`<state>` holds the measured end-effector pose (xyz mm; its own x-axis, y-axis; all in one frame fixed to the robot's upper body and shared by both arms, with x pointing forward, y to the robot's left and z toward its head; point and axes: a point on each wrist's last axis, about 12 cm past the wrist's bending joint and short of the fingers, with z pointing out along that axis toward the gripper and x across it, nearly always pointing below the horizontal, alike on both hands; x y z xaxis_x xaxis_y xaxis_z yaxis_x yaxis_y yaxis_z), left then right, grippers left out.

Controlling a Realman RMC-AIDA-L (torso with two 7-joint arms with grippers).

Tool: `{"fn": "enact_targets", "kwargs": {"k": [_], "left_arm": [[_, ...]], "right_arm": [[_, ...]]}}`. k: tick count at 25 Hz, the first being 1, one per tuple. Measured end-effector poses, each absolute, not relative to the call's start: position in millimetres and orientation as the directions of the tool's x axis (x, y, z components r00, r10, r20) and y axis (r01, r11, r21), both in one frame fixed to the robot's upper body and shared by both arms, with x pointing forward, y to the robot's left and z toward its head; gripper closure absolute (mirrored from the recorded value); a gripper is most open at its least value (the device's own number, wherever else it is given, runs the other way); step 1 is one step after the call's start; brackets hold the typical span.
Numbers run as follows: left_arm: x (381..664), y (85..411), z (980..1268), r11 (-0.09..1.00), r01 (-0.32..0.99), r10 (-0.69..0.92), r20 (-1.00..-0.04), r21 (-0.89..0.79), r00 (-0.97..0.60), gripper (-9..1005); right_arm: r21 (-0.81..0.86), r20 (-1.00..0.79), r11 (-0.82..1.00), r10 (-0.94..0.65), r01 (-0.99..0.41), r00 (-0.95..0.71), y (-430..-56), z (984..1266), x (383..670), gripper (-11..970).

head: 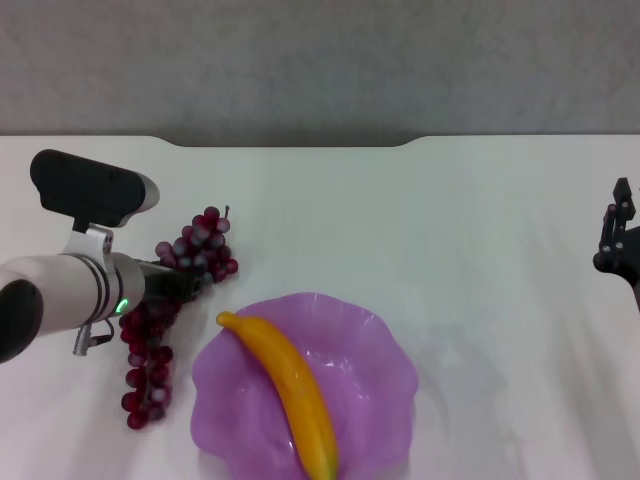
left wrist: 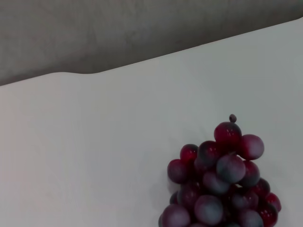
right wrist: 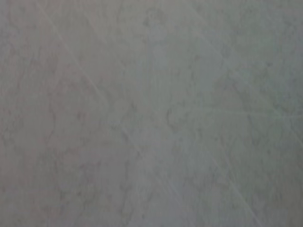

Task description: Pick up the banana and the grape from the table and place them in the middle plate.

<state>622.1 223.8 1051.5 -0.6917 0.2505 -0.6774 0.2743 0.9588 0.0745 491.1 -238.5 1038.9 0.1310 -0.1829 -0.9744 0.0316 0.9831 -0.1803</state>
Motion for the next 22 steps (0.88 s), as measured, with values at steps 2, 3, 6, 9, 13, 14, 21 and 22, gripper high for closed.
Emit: {"fn": "enact_targets", "kwargs": {"k": [2, 3, 6, 9, 13, 14, 21, 22], "left_arm": [[622.2, 224.0, 1051.7, 0.959, 0.274, 0.251, -0.676, 0.075, -0.693, 459], [622.6, 224.4, 1052.1, 0.959, 0.273, 0.250, -0.675, 0.075, -0.694, 463], [623.7, 225.9, 1053.3, 0.961, 0.267, 0.245, -0.675, 0.074, -0.695, 481], [625.2, 226.4, 1054.9, 0.961, 0.265, 0.244, -0.678, 0.074, -0.693, 511], [628.0, 229.2, 1058.1, 0.963, 0.256, 0.239, -0.686, 0.079, -0.688, 543], [628.6, 230.1, 1058.6, 0.963, 0.256, 0.244, -0.686, 0.086, -0.685, 550], [628.4, 230.3, 1058.0, 0.962, 0.258, 0.248, -0.684, 0.090, -0.685, 611], [628.4, 230.3, 1058.0, 0.962, 0.258, 0.248, -0.684, 0.090, -0.685, 627]], "right_arm": [[-0.181, -0.974, 0.983, -0.183, 0.032, 0.131, -238.5, 1038.8, 491.1, 751], [-0.181, -0.974, 0.983, -0.184, 0.032, 0.131, -238.6, 1038.8, 491.1, 751], [-0.183, -0.974, 0.983, -0.186, 0.033, 0.131, -238.9, 1038.6, 491.2, 751], [-0.182, -0.974, 0.983, -0.185, 0.033, 0.131, -238.8, 1038.7, 491.5, 751], [-0.183, -0.974, 0.983, -0.186, 0.032, 0.132, -238.6, 1038.8, 491.8, 752], [-0.184, -0.974, 0.982, -0.186, 0.031, 0.132, -238.6, 1038.8, 491.8, 752], [-0.184, -0.973, 0.982, -0.187, 0.030, 0.133, -238.3, 1039.0, 492.1, 752], [-0.184, -0.973, 0.982, -0.187, 0.030, 0.133, -238.3, 1039.1, 492.2, 752]]}}
